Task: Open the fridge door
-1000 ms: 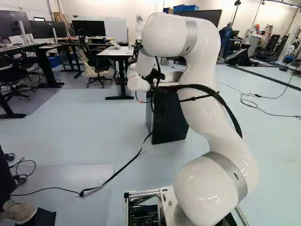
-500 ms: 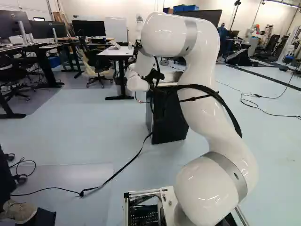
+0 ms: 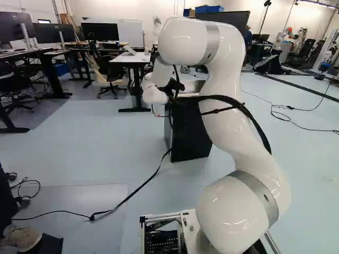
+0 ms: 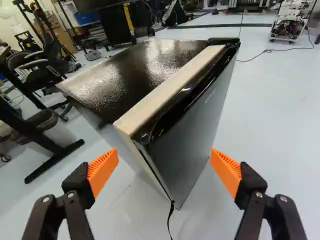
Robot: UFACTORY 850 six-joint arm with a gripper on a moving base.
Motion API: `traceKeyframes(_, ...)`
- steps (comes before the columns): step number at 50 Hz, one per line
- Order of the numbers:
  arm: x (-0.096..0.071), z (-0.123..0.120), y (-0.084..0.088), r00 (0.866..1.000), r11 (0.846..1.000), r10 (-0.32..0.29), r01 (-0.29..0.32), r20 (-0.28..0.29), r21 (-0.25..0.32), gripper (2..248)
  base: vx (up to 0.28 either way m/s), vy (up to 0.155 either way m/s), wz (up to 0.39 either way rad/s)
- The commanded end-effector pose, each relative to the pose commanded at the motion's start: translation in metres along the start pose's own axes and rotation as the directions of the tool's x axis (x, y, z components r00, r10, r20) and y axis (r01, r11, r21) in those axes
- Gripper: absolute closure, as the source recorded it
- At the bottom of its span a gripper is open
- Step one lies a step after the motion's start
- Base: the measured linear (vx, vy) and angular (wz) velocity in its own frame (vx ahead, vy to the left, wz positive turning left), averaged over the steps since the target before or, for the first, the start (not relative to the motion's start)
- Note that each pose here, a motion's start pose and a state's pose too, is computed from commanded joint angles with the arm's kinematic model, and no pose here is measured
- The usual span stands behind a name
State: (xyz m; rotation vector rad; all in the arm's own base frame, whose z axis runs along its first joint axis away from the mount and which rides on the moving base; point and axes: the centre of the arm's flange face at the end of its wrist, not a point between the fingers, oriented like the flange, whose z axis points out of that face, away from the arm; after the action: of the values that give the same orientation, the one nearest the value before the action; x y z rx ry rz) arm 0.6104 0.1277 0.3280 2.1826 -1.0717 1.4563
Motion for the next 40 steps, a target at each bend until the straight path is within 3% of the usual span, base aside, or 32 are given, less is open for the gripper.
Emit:
traceKeyframes(14,-0.014,0.008,0.001,1.0,1.0,-0.017,0.017,0.009,-0.01,3,0.0,0.0,0.0)
traceKeyframes(40,-0.015,0.01,0.002,1.0,1.0,-0.018,0.018,0.01,-0.014,3,0.0,0.0,0.0)
